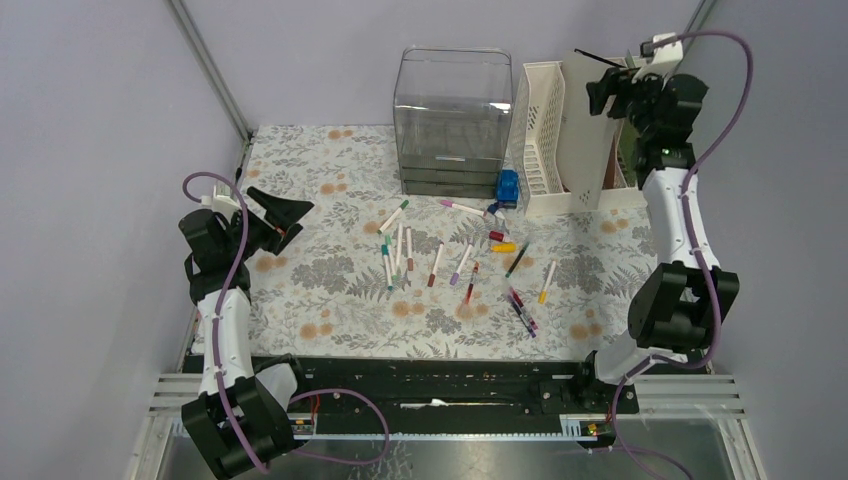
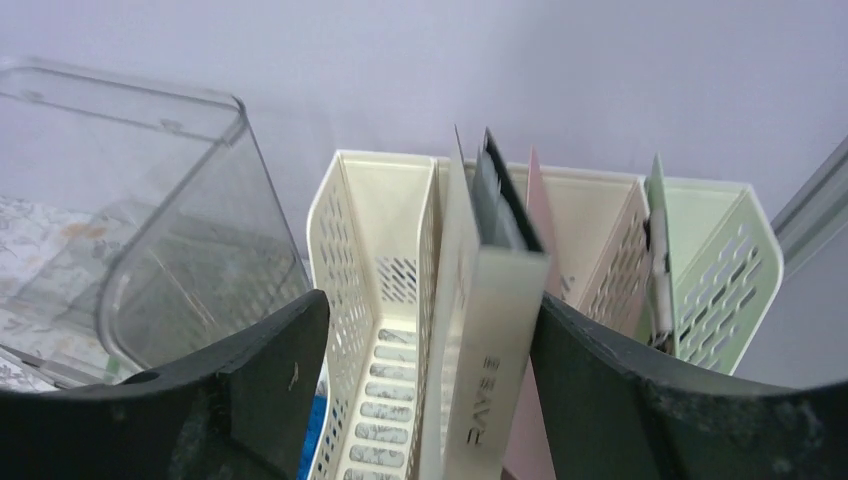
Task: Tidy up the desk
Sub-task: Place the folder in the storage box.
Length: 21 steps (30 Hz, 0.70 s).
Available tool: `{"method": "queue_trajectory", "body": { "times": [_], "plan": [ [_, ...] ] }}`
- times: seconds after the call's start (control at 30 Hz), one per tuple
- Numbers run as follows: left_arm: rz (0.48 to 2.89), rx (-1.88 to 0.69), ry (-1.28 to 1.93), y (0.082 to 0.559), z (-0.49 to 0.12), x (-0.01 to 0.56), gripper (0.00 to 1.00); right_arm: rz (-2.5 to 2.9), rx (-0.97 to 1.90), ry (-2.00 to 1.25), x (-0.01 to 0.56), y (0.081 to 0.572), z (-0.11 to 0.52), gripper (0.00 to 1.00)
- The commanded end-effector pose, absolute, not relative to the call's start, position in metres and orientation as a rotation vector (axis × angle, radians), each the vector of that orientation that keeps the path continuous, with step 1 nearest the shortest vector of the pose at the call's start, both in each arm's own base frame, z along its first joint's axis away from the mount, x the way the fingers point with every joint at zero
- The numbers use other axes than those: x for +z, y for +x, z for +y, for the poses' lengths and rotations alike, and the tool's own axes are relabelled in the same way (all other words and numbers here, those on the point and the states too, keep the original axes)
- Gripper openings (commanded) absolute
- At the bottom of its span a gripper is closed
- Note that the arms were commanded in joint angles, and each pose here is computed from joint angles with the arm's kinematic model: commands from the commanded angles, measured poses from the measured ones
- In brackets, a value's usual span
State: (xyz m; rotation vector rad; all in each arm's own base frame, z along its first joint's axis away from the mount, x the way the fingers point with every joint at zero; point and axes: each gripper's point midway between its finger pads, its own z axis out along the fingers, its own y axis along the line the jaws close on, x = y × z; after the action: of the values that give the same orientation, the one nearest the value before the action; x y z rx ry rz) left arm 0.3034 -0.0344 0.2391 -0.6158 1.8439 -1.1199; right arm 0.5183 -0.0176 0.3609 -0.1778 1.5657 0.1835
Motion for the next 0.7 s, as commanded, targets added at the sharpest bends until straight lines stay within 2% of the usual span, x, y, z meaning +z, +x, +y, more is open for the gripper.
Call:
{"method": "queue_trajectory", "body": {
  "times": [0.0,0.07,0.23,0.33,0.47,0.53,0.67],
  "plan": [
    [1.795,-1.102,-0.543,0.308,-0.034,0.256,0.99,1.667,0.223,-0.207,0.363,0.518,-0.015,0.79],
    [1.797,-1.107,-0.544,0.308,-0.034,0.255,0.99,1.715,0.241,-0.186,0.358,0.522,-0.017,0.76],
    [1.798,-1.11,-0.542,0.308,-0.034,0.256,0.99,1.784,0.27,-0.135,0.352,0.534,-0.022,0.53],
    [1.798,-1.11,-0.538,0.308,-0.035,0.256,0.99,1.801,0.268,-0.127,0.351,0.538,-0.023,0.46],
    [1.798,-1.112,-0.547,0.308,-0.034,0.256,0.99,1.802,0.242,-0.117,0.356,0.541,-0.028,0.12],
    [1.795,-1.113,-0.546,0.308,-0.034,0.257,0.99,1.772,0.221,-0.117,0.368,0.54,-0.03,0.0],
    [1.789,-1.121,-0.539,0.308,-0.035,0.262,0.99,1.65,0.178,-0.119,0.409,0.531,-0.033,0.0]
  ]
}}
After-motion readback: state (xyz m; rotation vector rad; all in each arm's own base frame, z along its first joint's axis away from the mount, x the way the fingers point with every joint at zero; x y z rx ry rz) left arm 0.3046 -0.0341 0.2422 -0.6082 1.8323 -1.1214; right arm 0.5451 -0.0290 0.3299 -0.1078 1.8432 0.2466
